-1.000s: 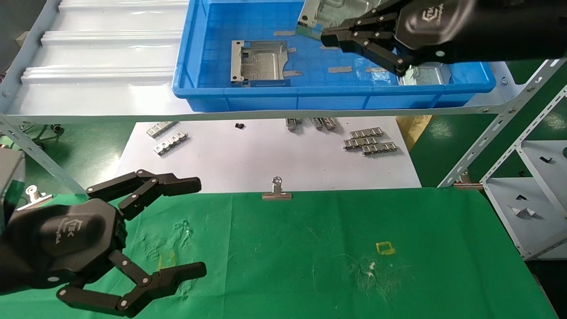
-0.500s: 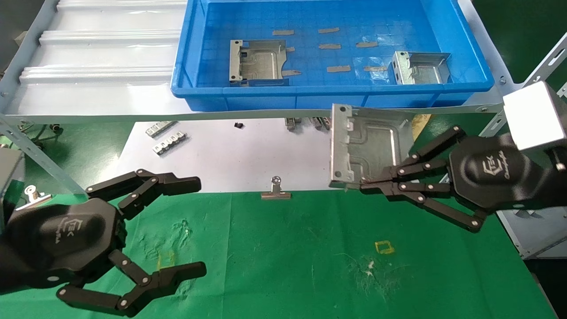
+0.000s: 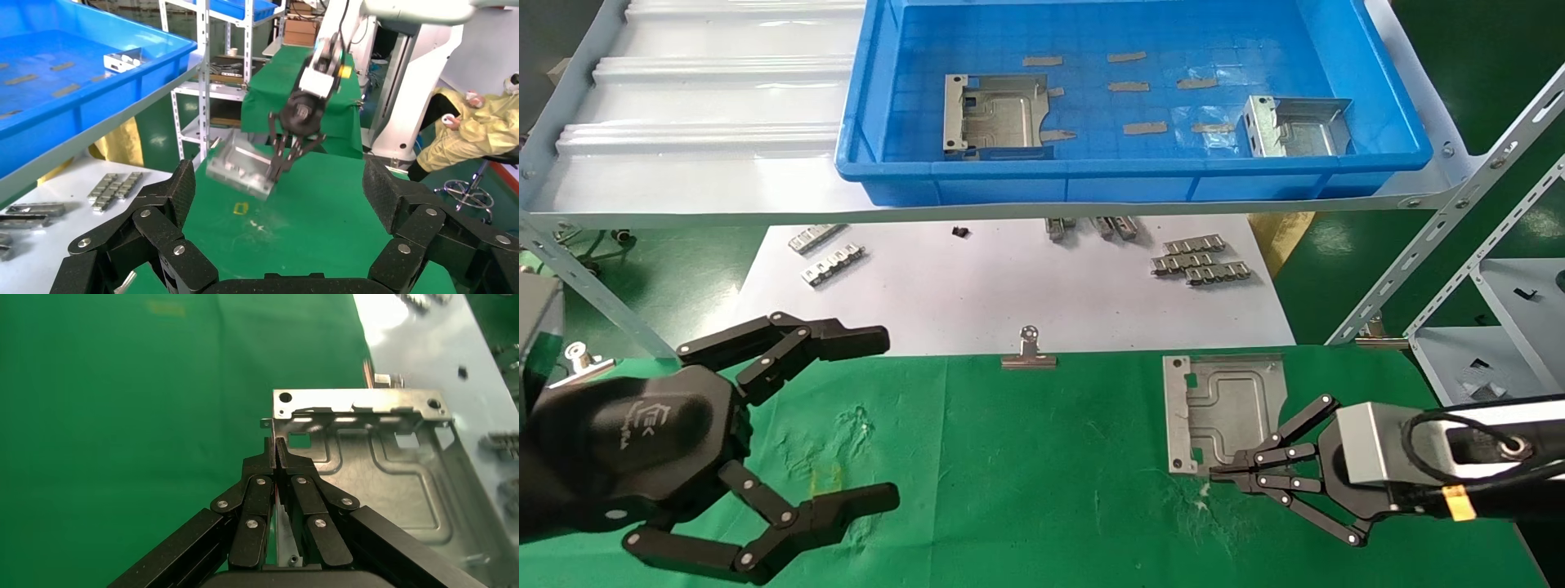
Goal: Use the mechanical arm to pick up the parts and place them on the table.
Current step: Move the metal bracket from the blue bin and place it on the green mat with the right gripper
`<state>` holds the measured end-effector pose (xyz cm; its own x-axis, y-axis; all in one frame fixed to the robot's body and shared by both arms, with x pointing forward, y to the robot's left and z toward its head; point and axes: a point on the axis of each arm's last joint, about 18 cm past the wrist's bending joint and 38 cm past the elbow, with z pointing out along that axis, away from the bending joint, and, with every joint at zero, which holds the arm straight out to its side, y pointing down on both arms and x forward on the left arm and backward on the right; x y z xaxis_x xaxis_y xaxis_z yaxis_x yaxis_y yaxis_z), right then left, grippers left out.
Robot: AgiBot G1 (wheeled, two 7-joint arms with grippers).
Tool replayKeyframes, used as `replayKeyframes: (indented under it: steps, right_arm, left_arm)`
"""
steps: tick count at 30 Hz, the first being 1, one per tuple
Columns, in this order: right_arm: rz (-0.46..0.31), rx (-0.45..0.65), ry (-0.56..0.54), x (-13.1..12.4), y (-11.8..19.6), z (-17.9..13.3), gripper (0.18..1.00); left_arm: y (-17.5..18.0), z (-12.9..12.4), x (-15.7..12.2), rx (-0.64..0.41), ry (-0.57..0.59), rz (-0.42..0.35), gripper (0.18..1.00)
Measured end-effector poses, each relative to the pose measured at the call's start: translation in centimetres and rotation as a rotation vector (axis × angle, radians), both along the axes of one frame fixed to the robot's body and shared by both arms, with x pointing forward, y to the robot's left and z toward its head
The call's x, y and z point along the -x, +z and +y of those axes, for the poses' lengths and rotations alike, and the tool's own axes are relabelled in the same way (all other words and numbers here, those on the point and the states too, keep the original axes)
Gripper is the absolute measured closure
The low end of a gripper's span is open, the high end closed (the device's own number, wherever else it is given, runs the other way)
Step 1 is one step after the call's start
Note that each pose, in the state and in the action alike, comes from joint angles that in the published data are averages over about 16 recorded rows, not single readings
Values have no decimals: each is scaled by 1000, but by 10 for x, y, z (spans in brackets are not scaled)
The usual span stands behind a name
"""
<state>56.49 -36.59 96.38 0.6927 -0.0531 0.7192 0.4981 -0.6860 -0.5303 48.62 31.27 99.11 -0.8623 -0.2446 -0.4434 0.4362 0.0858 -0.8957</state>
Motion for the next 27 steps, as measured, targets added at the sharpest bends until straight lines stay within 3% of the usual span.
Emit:
replayKeyframes:
  steps: [11, 27]
  right_arm:
    - [-23, 111, -31, -42, -52, -12, 986]
    - [-44, 209, -92, -68, -76, -28, 986]
  left_arm:
    - [0, 0, 0, 0, 0, 0, 184]
    - [0, 0, 0, 0, 0, 0, 184]
